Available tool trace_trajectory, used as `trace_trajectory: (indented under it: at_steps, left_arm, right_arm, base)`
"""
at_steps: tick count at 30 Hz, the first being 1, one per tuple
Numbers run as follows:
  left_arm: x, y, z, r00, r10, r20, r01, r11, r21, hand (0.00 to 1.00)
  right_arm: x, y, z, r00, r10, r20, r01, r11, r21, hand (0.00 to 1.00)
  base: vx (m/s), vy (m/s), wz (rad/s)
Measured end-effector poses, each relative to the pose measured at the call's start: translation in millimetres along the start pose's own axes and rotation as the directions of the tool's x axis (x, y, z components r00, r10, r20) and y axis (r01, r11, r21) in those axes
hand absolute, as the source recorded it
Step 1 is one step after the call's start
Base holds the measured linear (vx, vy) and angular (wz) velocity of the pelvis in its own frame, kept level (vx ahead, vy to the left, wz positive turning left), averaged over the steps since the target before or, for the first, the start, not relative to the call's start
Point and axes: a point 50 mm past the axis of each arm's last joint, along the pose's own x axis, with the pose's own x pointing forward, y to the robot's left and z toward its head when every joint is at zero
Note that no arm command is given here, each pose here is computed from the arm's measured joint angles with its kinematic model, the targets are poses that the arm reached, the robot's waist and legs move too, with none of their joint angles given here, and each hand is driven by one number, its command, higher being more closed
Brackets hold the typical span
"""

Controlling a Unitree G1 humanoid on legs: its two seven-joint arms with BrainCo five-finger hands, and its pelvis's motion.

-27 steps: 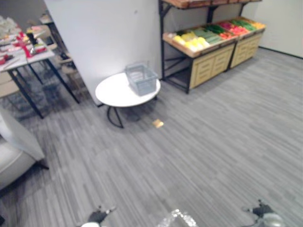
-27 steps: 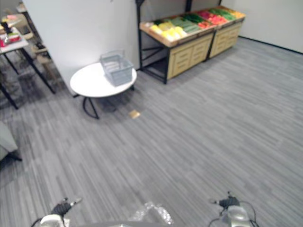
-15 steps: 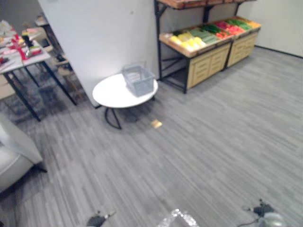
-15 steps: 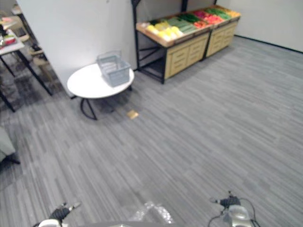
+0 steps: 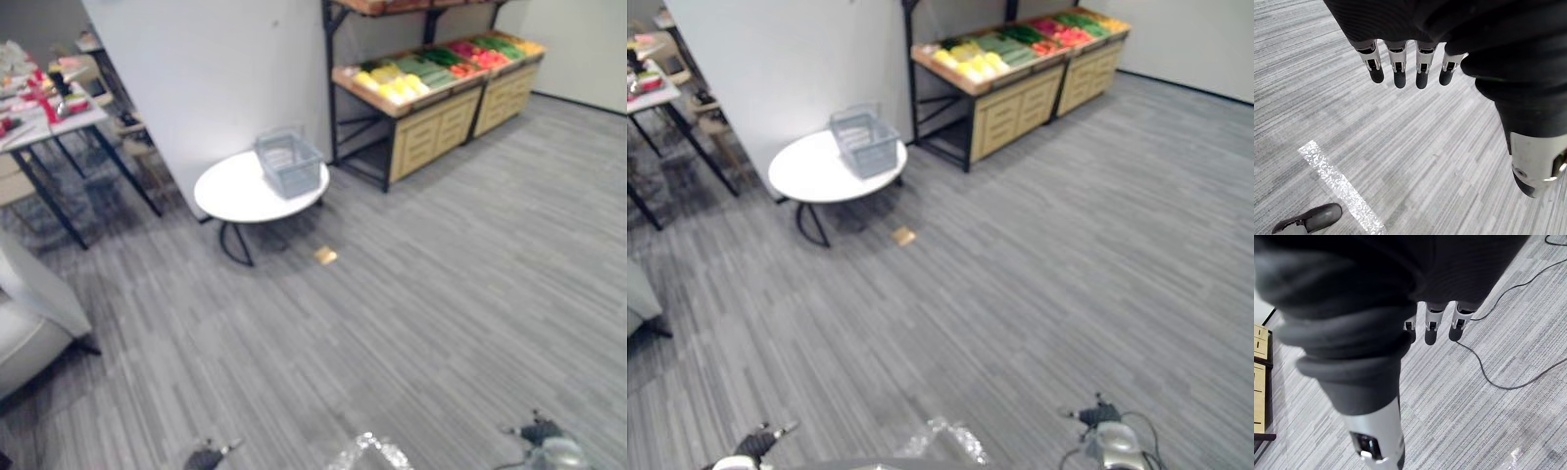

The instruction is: Pick vegetable in the basket

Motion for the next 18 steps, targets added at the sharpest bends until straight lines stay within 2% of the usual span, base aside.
trace_trajectory:
  at_steps: [13,18]
  left_arm:
    - [0,-5,0,1.0,-0.016,-0.008,0.016,1.0,0.015,0.0]
    - [3,-5,11,1.0,-0.019,0.021,0.018,0.999,0.031,0.0]
  right_arm:
    - [0,2,-1,1.0,0.004,-0.011,-0.004,1.0,0.003,0.0]
    - [-1,24,0,0.998,0.059,-0.007,-0.059,0.998,0.007,0.0]
  base:
    - [-0.01,-0.015,0.03]
    - [0.02,-0.073,-0.05]
